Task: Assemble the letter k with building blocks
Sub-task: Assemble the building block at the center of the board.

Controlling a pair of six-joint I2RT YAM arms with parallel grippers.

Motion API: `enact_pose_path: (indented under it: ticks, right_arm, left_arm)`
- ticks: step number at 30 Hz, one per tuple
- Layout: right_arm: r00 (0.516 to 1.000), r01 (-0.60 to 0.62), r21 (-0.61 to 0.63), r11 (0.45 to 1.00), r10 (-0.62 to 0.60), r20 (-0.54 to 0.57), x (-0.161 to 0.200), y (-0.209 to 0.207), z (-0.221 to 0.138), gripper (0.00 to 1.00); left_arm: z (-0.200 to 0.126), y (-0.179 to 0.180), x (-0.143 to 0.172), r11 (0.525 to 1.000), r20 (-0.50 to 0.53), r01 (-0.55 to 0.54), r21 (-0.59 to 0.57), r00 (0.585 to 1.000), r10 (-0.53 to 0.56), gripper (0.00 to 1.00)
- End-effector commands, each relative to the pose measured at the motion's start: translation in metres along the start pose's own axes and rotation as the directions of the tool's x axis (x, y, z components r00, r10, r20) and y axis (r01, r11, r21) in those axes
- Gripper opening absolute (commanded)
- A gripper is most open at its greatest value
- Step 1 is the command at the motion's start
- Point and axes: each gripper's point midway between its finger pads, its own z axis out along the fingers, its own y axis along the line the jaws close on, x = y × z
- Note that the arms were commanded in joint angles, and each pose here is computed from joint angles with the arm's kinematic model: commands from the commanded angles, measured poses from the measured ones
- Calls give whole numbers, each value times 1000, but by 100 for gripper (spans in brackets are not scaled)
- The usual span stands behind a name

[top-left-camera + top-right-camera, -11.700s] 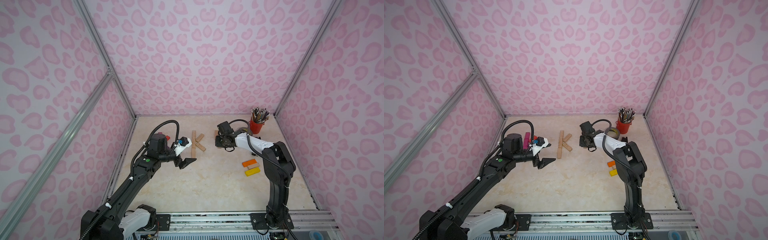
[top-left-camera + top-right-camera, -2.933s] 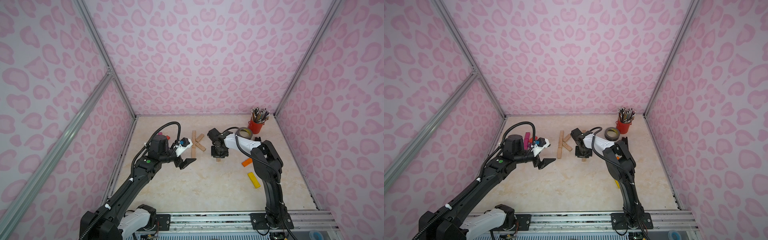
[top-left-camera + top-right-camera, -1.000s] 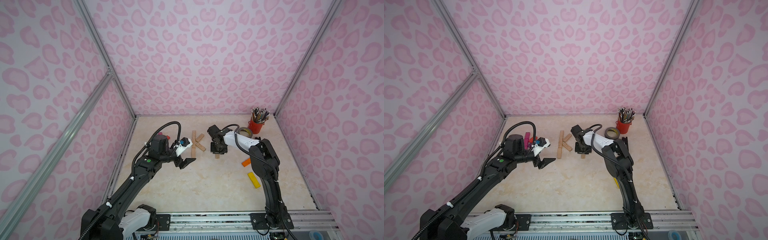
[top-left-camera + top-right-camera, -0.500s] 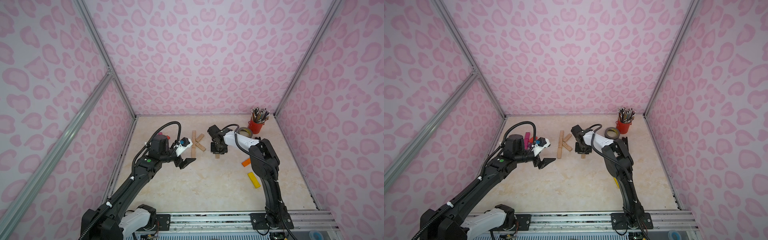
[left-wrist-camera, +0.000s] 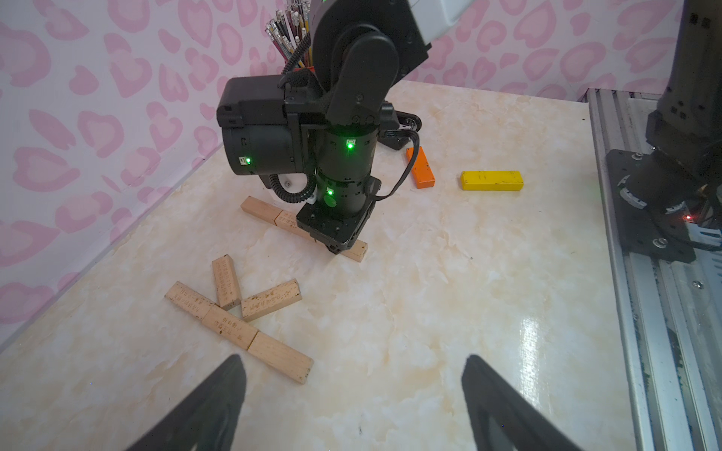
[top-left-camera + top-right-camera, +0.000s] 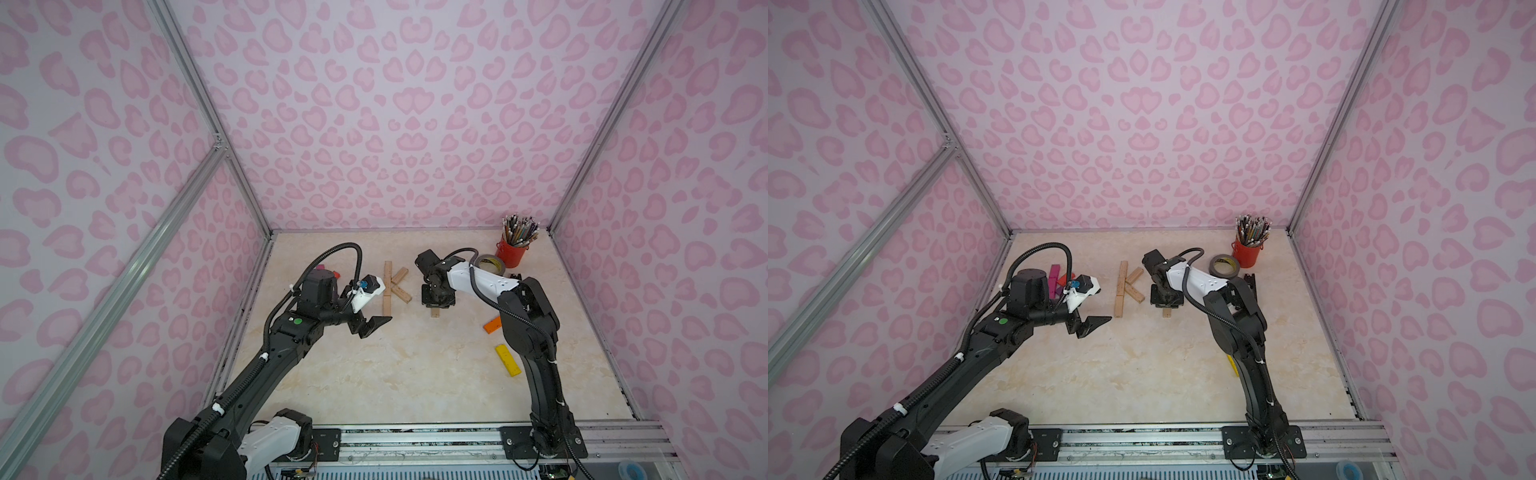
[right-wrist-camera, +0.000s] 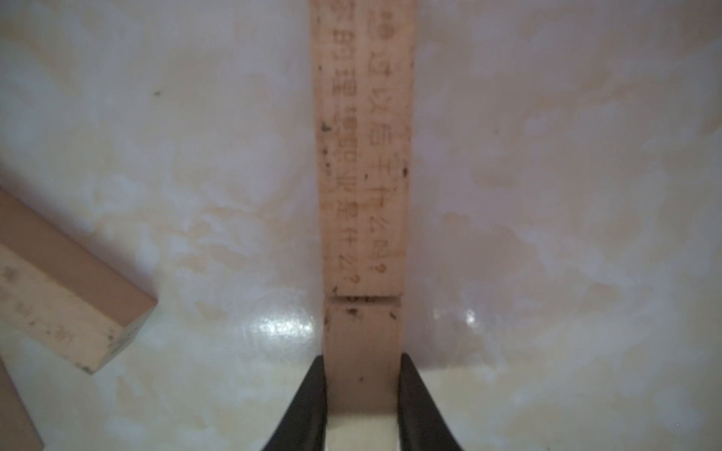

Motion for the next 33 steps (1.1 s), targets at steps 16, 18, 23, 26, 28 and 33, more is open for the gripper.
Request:
enact_pose_path:
  ticks: [16, 18, 23, 26, 28, 33]
  right_arm:
    - [1000, 8, 24, 1000, -7, -5, 1, -5, 3, 32]
    - [1000, 6, 22, 1000, -6, -3, 1, -5, 2, 33]
    - [1000, 8, 17, 1000, -8, -10, 2, -4, 3, 33]
    - [1000, 9, 13, 1000, -9, -6, 1, -3, 2, 33]
    - [1000, 8, 10, 1000, -8, -2, 0, -3, -1, 34]
    - [1000, 0, -13, 1000, 1, 30, -5, -1, -21, 44]
  left_arm:
    - [0, 1, -4, 1000, 13, -15, -3, 1000, 15, 89]
    - [0, 1, -3, 1000, 13, -14, -2, 1000, 15, 89]
    - [0, 1, -3, 1000, 12, -14, -2, 1000, 14, 89]
    - [0, 1, -3, 1000, 12, -14, -3, 1000, 14, 89]
    - [0, 1, -3, 1000, 11, -12, -3, 1000, 12, 89]
    - [-1, 1, -4, 1000, 14, -15, -2, 1000, 15, 89]
